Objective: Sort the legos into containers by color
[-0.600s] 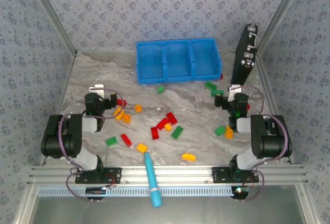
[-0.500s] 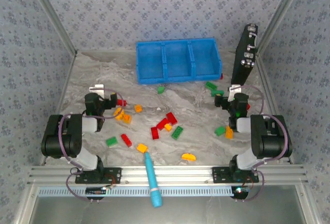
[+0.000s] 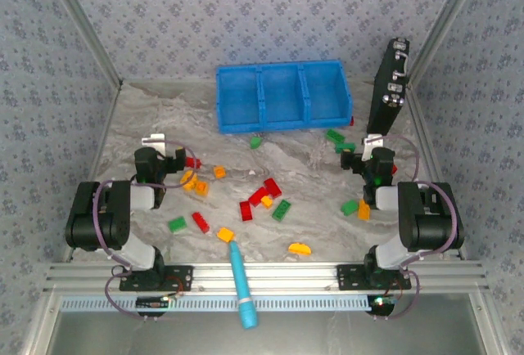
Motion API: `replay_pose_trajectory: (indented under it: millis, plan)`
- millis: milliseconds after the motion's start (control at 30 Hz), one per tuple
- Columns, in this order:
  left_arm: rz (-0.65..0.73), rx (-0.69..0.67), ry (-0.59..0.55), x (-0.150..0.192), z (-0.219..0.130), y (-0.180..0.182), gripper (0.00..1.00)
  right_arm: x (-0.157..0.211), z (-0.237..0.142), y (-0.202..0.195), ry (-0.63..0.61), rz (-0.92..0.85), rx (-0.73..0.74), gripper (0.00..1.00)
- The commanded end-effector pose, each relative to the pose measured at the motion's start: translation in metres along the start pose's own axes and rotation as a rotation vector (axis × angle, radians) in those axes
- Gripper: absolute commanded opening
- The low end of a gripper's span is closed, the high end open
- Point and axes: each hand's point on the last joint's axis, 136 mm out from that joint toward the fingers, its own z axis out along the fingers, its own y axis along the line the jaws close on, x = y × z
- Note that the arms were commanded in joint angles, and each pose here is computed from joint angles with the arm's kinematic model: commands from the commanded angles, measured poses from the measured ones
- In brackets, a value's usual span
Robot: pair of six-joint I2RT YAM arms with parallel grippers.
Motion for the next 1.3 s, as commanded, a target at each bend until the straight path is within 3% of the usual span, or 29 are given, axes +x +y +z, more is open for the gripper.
replay_pose_trajectory:
  millis: [0,433,533,600,700,767,867,1033,1267]
  plan:
    - [-0.013,0.011,-0.024,-0.01,0.001,0.0,1.0,-0.01,0.001,-0.001,-0.028,0.013,-0.003,1.0]
    - [-0.033,-0.029,-0.026,-0.013,0.001,0.007,1.0,-0.01,0.001,-0.001,-0.027,0.018,-0.008,1.0]
    - [-0.039,-0.083,0.023,-0.047,-0.009,0.014,1.0,-0.026,-0.005,-0.008,0.0,0.035,0.024,0.99]
    - [-0.086,-0.124,-0.008,-0.081,-0.028,0.018,1.0,-0.051,-0.015,-0.013,0.082,0.076,0.039,0.99]
    - [-0.137,-0.089,-0.028,-0.126,-0.055,0.0,1.0,-0.082,-0.035,-0.01,0.15,0.122,0.016,0.99]
    - [-0.091,-0.045,-0.001,-0.147,-0.072,-0.021,1.0,-0.094,-0.047,0.0,0.201,0.15,-0.037,0.99]
    - [-0.011,0.017,0.076,-0.161,-0.092,-0.044,1.0,-0.086,-0.058,0.009,0.325,0.245,-0.061,0.99]
    - [0.051,0.16,0.191,-0.159,-0.124,-0.073,1.0,-0.046,-0.086,0.005,0.499,0.422,0.04,0.94]
    - [0.134,0.249,0.242,-0.134,-0.146,-0.083,1.0,-0.017,-0.135,-0.014,0.549,0.629,0.206,0.89]
